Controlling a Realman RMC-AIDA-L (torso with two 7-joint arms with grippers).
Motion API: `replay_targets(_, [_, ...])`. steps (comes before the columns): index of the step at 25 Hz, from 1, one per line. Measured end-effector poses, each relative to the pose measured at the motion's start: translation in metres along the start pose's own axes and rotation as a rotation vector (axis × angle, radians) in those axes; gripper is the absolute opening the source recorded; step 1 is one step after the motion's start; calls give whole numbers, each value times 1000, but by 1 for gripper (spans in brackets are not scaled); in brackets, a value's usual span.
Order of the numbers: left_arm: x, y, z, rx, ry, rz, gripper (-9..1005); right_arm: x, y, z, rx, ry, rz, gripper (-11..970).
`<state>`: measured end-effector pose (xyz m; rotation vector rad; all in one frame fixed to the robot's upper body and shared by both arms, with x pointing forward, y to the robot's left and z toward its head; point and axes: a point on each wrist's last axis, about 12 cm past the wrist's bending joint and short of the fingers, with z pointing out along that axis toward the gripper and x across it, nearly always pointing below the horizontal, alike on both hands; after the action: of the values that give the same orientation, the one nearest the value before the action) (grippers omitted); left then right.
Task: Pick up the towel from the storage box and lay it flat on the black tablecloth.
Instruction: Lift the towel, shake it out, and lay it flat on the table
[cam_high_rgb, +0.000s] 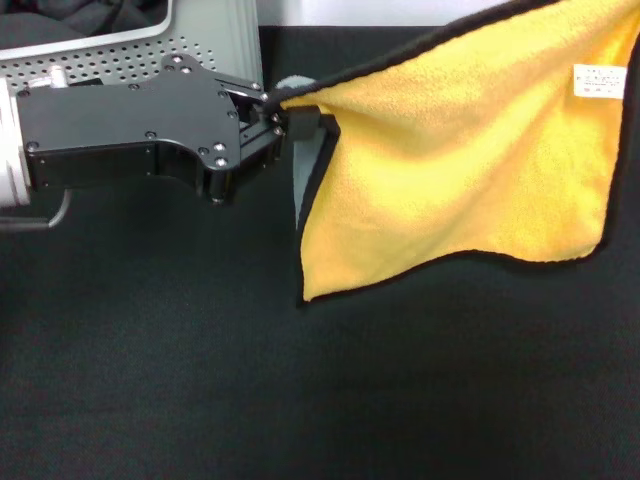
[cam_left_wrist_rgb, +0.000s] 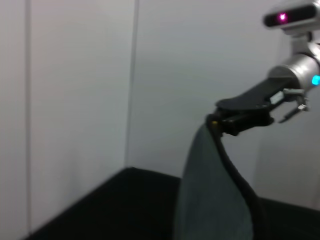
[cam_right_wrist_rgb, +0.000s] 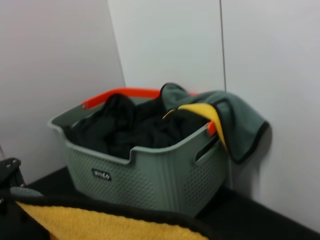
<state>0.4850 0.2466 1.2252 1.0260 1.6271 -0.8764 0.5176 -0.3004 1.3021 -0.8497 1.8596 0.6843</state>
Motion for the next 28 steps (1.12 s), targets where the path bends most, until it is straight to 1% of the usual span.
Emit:
replay_targets(6, [-8, 3, 10, 95, 131, 12, 20, -6, 3, 5, -57, 42, -15, 30])
replay_targets(11, [-18, 3, 10, 151, 179, 51, 20, -10, 2, 6, -46, 55, -24, 31])
replay_targets(16, [-32, 7, 4, 122, 228, 88, 21, -10, -2, 3, -14, 65, -27, 33])
replay_targets(21, [-39, 9, 8, 83, 303, 145, 21, -11, -4, 2, 8, 75, -27, 34])
replay_targets(24, [-44, 7, 13, 63, 348, 190, 20, -12, -4, 1, 10, 76, -30, 35])
replay_targets(28, [-51, 2, 14, 26, 395, 264, 20, -14, -4, 1, 14, 72, -34, 36])
